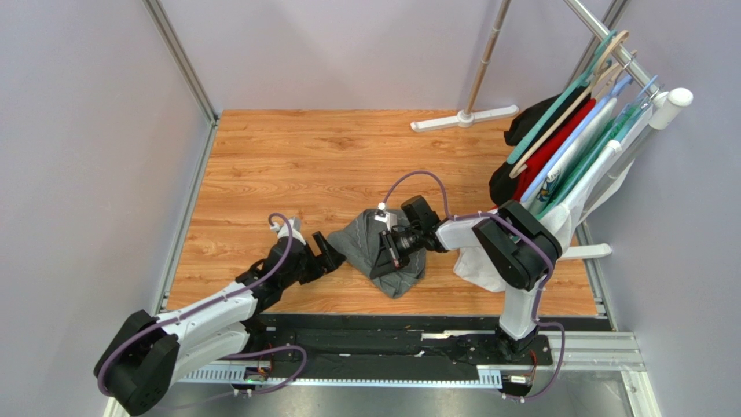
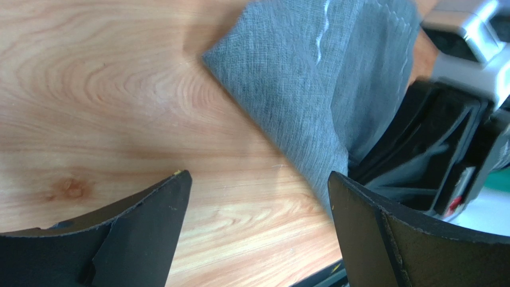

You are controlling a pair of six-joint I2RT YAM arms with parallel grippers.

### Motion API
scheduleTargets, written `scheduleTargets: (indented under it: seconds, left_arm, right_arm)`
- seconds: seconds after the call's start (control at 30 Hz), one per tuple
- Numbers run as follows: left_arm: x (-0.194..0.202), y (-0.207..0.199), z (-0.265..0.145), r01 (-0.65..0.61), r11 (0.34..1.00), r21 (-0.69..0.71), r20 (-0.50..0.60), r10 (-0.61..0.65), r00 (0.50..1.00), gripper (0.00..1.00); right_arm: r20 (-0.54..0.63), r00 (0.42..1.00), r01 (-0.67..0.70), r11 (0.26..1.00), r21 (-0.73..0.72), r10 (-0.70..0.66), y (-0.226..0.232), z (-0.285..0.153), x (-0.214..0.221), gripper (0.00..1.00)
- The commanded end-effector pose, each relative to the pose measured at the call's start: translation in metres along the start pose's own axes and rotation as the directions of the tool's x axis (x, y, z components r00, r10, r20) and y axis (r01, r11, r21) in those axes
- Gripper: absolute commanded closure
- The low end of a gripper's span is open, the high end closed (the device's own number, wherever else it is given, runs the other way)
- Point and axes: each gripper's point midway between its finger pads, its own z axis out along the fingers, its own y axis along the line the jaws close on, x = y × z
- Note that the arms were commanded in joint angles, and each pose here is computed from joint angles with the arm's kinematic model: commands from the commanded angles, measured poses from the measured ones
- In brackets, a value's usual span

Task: Fold the napkin, place the utensils inside, and roll it up
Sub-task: Roll the napkin with the utensil

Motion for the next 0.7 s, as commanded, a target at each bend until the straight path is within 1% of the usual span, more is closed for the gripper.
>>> scheduleTargets:
  seconds: [0.0,0.13,0.23,0.27,0.37,0.4,0.47,0.5,0.53,0.67]
  left_arm:
    - [-0.01,-0.001,0.011,0.161,0.987,-0.016,0.073,-0.16,0.984,0.04]
    - [-0.016,-0.009,0.019,0.209,0.978,0.006,0.103,-0.209,0.972,0.03]
    - [-0.009,-0.007,0.025,0.244,0.97,-0.017,0.082,-0.242,0.967,0.04]
    - [0.0,-0.008,0.025,0.247,0.969,-0.02,0.059,-0.246,0.967,0.05]
    - [0.012,-0.005,0.03,0.282,0.958,-0.042,0.037,-0.281,0.959,0.13]
    - [0.017,-0.006,0.031,0.285,0.958,-0.041,0.025,-0.284,0.958,0.19]
    - [0.021,-0.006,0.034,0.297,0.954,-0.048,0.017,-0.296,0.955,0.29]
    - [0.025,-0.009,0.035,0.293,0.955,-0.048,0.009,-0.293,0.956,0.4]
    - [0.026,-0.007,0.036,0.298,0.953,-0.056,0.009,-0.298,0.955,0.46]
    - [0.023,-0.003,0.036,0.297,0.953,-0.067,0.04,-0.295,0.955,0.64]
  right_arm:
    - [0.029,0.999,-0.023,1.0,0.01,0.023,-0.016,0.006,-0.001,1.0]
    - [0.018,1.0,-0.02,1.0,0.017,0.02,-0.023,0.008,0.003,1.0]
    - [0.019,1.0,-0.019,0.999,0.032,0.018,-0.026,0.008,0.003,1.0]
    - [0.019,1.0,-0.016,0.999,0.031,0.015,-0.025,0.008,0.002,1.0]
    - [0.029,1.0,-0.003,0.999,0.032,0.002,-0.023,0.007,-0.002,1.0]
    - [0.029,1.0,-0.003,0.999,0.032,0.002,-0.023,0.007,-0.001,1.0]
    - [0.031,1.0,-0.005,1.0,0.026,0.004,-0.023,0.007,-0.001,1.0]
    - [0.031,1.0,-0.008,1.0,0.024,0.007,-0.023,0.008,-0.001,1.0]
    - [0.03,1.0,-0.008,1.0,0.021,0.008,-0.023,0.008,-0.001,1.0]
    - [0.029,0.999,-0.013,1.0,0.027,0.013,-0.026,0.009,0.001,1.0]
